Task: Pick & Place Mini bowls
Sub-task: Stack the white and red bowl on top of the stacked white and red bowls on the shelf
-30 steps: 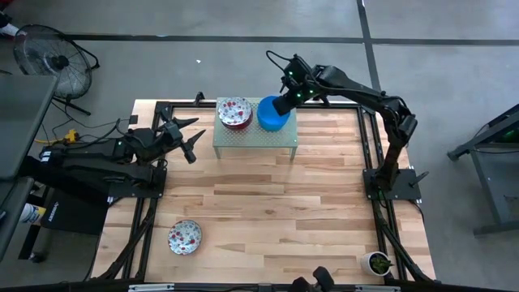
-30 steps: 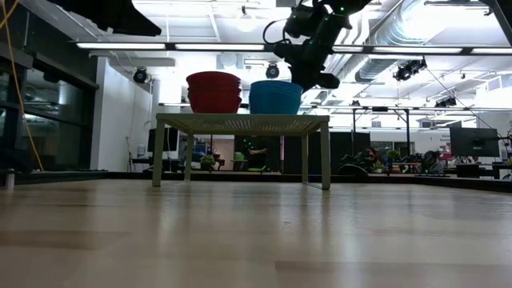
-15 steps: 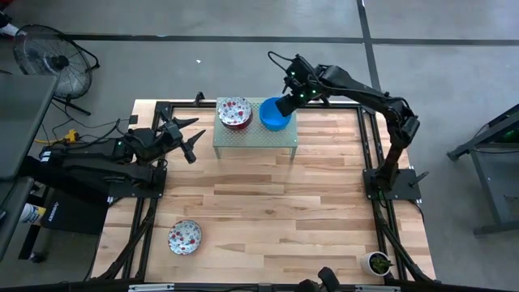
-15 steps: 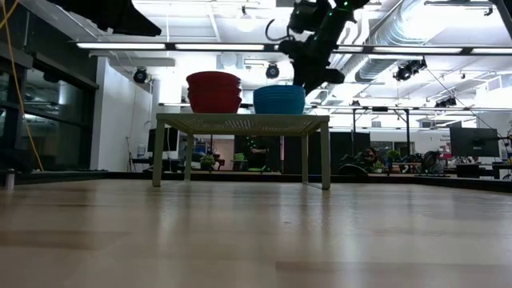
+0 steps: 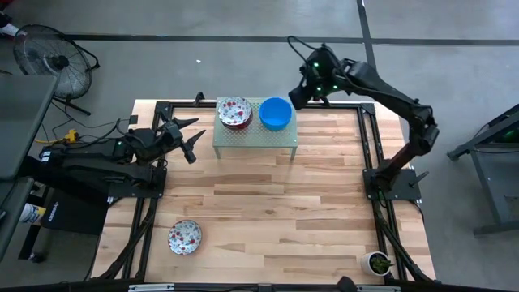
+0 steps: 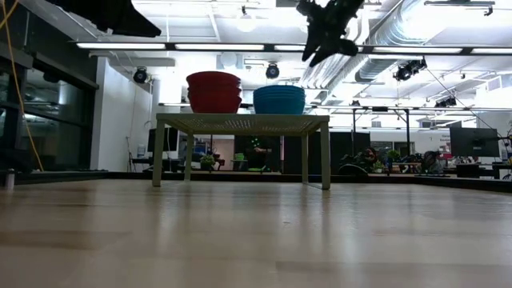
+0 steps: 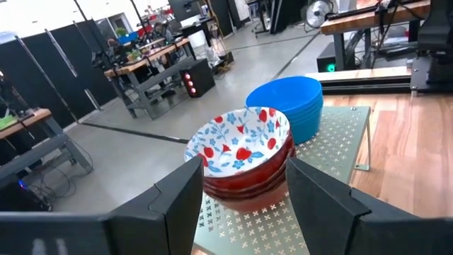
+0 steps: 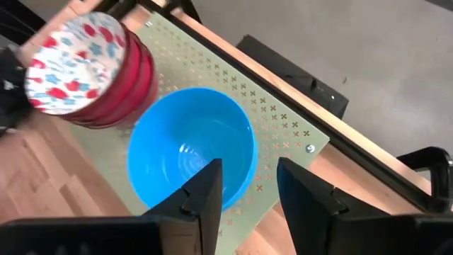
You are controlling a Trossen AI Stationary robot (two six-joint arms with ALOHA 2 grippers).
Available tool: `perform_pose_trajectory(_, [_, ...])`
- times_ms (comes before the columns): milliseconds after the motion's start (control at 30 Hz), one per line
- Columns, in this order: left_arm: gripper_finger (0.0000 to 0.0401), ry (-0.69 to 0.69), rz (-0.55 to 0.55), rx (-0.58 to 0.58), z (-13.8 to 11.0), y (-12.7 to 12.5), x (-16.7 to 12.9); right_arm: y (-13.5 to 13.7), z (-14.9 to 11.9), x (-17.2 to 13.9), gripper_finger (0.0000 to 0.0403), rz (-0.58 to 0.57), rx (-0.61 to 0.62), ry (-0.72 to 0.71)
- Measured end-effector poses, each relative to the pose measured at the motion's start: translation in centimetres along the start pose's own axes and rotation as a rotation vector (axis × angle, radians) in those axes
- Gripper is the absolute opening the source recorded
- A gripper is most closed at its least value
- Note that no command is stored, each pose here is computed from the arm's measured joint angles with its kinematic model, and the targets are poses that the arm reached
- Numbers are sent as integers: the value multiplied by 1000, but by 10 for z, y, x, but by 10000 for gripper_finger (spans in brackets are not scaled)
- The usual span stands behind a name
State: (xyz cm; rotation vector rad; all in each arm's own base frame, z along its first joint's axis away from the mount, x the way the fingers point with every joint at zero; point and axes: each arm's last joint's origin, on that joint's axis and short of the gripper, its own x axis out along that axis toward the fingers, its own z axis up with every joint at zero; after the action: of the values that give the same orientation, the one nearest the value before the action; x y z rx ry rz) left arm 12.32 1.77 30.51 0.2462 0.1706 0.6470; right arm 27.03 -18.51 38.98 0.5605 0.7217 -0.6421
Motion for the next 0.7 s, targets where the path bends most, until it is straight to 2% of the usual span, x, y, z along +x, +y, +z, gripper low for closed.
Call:
perform_pose_trajectory(167, [197, 31, -10, -24, -4, -1, 0, 4, -5, -20, 124, 7, -16, -22])
perform_pose_trajectory(433, [197, 66, -133, -75, -9, -5, -1, 14, -19, -38, 124, -3, -77, 25])
perform_pose_trajectory(700, [197, 311, -300, -155, -33, -12, -6, 27, -39, -43, 124, -113, -170, 122])
